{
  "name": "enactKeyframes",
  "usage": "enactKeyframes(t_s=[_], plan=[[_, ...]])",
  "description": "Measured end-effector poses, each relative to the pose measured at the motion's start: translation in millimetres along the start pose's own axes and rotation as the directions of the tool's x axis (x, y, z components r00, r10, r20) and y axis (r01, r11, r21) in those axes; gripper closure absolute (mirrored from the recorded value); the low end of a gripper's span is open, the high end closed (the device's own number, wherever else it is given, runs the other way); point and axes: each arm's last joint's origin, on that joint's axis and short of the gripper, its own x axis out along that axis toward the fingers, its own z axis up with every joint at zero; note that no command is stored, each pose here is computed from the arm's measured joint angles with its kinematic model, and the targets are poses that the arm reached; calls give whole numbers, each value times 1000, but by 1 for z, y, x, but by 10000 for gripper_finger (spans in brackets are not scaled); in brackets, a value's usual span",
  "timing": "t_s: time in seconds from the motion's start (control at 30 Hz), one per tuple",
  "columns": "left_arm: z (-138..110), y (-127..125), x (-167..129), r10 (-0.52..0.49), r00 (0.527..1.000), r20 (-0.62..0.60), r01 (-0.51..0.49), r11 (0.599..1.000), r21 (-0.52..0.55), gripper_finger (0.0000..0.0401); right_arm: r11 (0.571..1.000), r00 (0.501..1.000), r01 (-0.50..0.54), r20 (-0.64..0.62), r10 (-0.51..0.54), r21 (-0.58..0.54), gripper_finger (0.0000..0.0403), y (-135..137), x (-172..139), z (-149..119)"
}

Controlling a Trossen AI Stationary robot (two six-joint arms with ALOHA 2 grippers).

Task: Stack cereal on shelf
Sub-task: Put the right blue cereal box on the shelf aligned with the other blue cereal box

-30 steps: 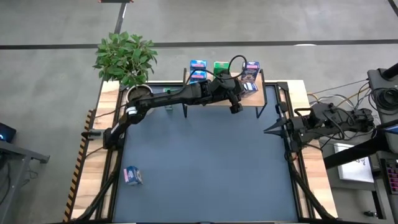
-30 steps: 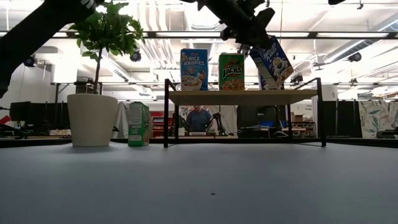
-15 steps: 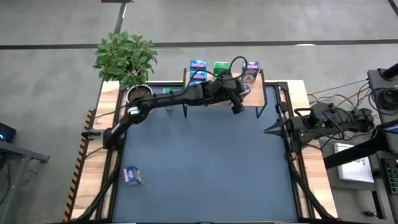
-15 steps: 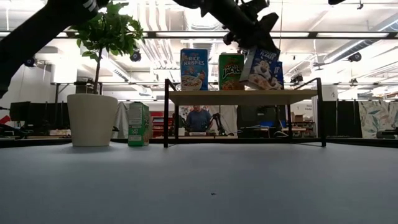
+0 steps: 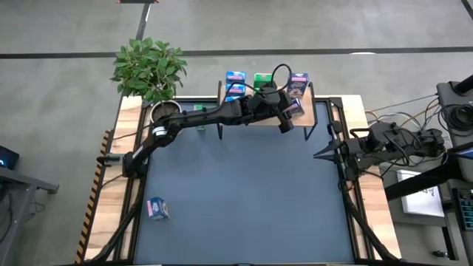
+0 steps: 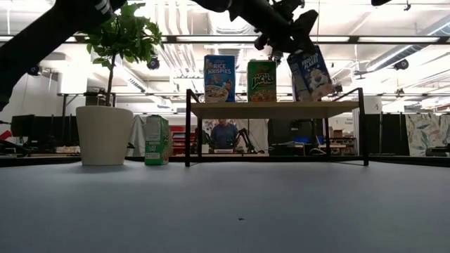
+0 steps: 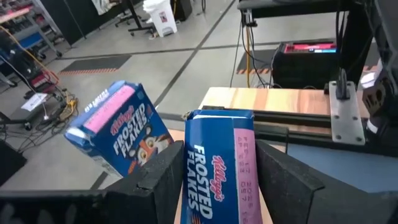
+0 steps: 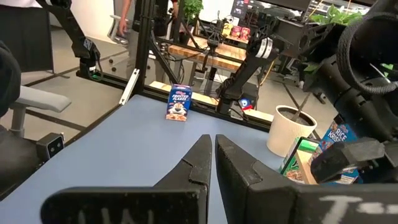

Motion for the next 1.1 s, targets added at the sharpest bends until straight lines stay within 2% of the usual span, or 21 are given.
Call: enactKeyframes(t_s=[0.97,1.1], plan=[[-4,9,3,15,1000,-19,-14,1000,28,228,1000,1000,0,1,0,1,390,0,0,0],[5,6,-4,2,1000,-26,-1,999,43,228,1000,1000,8,-1,-8,17,390,0,0,0]])
